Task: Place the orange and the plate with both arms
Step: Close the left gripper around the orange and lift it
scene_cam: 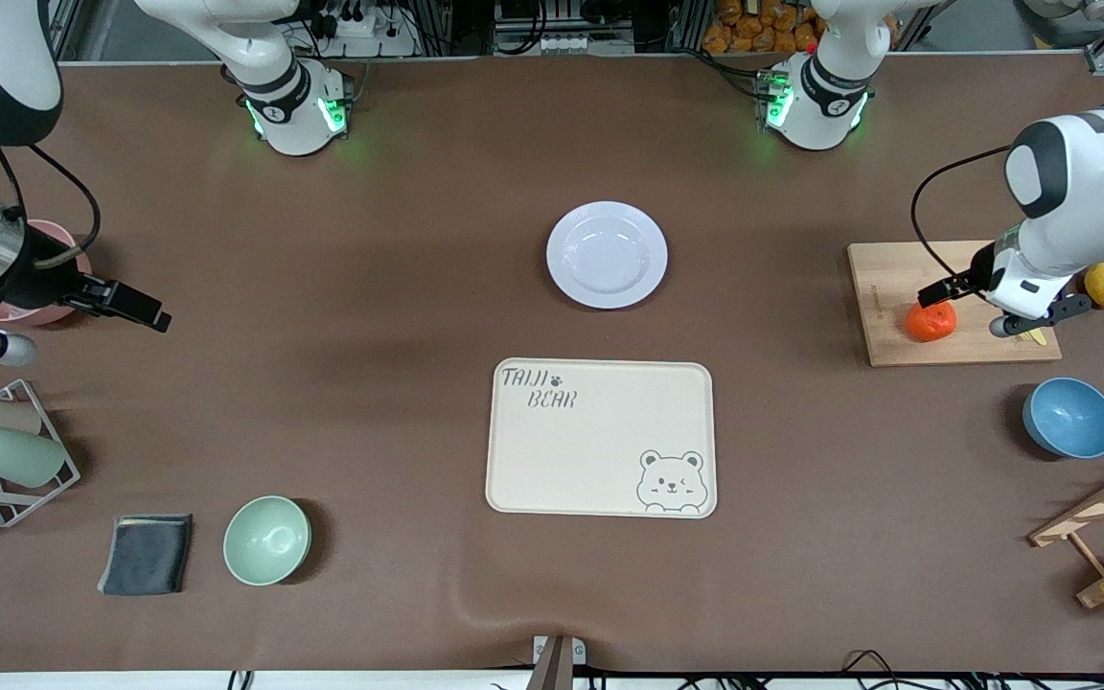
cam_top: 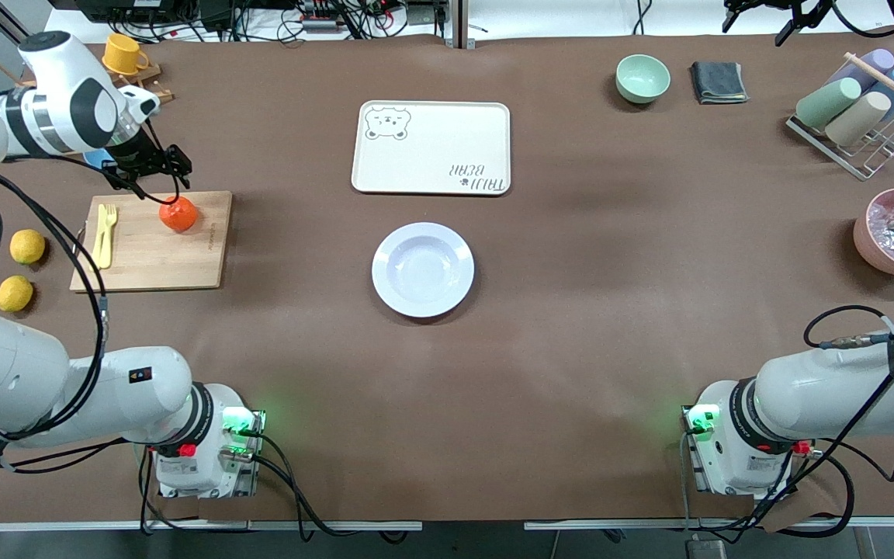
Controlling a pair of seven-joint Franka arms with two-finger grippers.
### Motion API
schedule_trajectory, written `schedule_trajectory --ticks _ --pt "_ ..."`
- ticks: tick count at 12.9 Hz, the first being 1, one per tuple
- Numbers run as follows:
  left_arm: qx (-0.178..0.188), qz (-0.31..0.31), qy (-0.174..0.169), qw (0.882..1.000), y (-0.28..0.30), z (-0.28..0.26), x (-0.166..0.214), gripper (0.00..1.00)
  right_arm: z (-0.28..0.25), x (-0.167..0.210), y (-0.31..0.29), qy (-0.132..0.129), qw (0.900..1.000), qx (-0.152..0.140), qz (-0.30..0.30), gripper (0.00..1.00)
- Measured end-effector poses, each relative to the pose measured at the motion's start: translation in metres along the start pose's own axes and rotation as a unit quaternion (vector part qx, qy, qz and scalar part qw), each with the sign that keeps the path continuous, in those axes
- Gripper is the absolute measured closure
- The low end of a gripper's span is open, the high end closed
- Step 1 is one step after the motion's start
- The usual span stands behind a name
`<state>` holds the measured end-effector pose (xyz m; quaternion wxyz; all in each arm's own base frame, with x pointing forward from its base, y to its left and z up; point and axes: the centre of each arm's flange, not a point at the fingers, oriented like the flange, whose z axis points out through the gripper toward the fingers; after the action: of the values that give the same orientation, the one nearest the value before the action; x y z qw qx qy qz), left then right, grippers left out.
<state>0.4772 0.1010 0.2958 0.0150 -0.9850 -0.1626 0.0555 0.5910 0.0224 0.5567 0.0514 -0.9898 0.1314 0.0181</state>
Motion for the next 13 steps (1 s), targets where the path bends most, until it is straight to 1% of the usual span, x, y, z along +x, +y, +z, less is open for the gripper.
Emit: schedule_trajectory --ticks 3,8,11,13 --pt "-0.003 -0.011 0.007 1.000 -0.009 0.017 0.007 0.00 0.007 0.003 -0.001 0.002 1.000 0.006 0.002 0.00" --pt "-0.006 -0.018 0.009 1.000 -0.013 0.042 0.013 0.00 0.040 0.006 -0.004 0.009 1.000 0.019 0.005 0.00" --pt "-0.006 -0.022 0.004 1.000 -0.017 0.053 0.014 0.00 0.060 0.005 -0.009 0.007 0.999 0.042 0.013 0.00" --pt "-0.006 -0.022 0.002 1.000 -0.016 0.061 0.015 0.00 0.067 0.003 -0.010 0.000 0.998 0.053 0.018 0.00"
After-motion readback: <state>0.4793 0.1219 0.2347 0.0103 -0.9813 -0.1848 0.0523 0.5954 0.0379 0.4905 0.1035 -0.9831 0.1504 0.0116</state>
